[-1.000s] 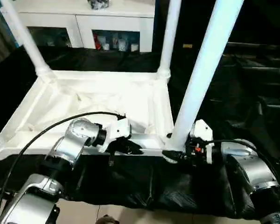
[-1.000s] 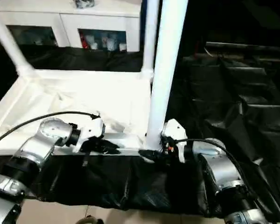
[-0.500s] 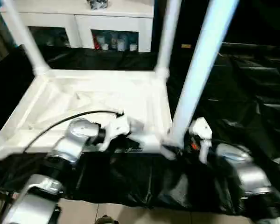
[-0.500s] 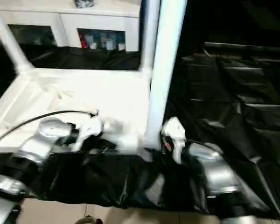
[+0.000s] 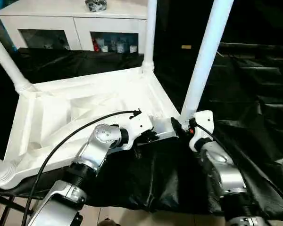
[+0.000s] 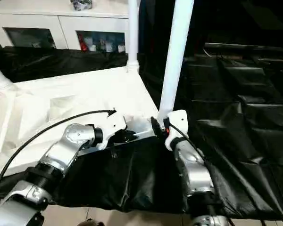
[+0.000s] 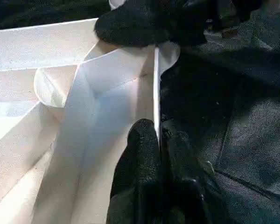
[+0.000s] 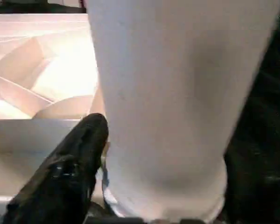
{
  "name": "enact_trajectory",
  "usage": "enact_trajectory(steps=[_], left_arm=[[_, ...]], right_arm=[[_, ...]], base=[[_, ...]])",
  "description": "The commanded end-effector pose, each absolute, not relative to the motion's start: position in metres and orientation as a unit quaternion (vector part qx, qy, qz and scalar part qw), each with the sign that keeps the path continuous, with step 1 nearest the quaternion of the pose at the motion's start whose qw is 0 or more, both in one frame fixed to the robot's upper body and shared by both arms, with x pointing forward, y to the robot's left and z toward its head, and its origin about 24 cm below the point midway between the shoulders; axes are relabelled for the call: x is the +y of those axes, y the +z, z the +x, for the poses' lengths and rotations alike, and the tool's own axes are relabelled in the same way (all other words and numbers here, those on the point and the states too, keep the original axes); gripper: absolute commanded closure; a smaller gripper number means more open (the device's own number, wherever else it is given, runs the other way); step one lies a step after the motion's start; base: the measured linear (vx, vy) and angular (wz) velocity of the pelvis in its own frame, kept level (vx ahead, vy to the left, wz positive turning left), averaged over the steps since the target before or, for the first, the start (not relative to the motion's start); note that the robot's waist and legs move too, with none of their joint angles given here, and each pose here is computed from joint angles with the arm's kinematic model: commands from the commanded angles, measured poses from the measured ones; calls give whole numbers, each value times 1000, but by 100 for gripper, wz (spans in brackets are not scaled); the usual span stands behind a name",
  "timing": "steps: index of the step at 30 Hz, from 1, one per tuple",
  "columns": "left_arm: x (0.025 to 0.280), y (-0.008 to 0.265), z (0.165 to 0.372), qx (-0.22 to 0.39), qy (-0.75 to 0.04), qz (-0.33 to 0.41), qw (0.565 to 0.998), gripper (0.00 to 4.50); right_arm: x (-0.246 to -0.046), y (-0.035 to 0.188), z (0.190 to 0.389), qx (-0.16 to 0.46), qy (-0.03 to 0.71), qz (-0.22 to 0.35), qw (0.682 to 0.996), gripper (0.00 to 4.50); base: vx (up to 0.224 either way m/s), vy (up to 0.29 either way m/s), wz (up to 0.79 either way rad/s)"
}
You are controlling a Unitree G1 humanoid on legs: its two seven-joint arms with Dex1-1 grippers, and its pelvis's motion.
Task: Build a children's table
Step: Rotate leg to tighten
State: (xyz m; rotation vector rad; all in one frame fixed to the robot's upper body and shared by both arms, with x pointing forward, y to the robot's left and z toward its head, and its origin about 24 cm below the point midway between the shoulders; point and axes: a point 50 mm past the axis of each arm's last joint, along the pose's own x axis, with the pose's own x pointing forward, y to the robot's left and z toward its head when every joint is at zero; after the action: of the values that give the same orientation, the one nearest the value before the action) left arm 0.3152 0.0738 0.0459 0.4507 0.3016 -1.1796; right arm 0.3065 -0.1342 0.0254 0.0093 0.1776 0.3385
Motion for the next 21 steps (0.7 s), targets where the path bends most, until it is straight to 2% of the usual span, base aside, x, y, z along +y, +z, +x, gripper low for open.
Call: enact_trajectory(steps=[1,4,6,10,12,16,17,19,21], left_arm=[[49,43,301,121,-602,191,766,450],[59,43,303,126,-606,195,761,450],[71,44,304,131,-618,202,749,450],[83,48,304,137,-637,199,732,450],[93,53,303,142,-660,194,712,450],[98,56,303,149,-677,191,695,450],[98,56,303,149,-679,191,693,450],[104,59,303,164,-701,195,666,450],[108,59,304,169,-707,200,657,450]], right_arm=[[-108,24,303,95,243,18,965,77],[-112,27,299,92,289,9,953,52],[-118,29,293,92,351,-9,932,39],[-122,33,285,94,430,-32,897,39],[-126,39,277,98,502,-45,858,39],[-130,41,273,107,541,-54,833,39],[-130,42,273,107,545,-54,830,52],[-133,44,267,120,604,-65,786,62],[-133,45,264,128,628,-67,765,87]], base=[[0,0,0],[0,0,0],[0,0,0],[0,0,0],[0,0,0],[0,0,0],[0,0,0],[0,0,0],[0,0,0]])
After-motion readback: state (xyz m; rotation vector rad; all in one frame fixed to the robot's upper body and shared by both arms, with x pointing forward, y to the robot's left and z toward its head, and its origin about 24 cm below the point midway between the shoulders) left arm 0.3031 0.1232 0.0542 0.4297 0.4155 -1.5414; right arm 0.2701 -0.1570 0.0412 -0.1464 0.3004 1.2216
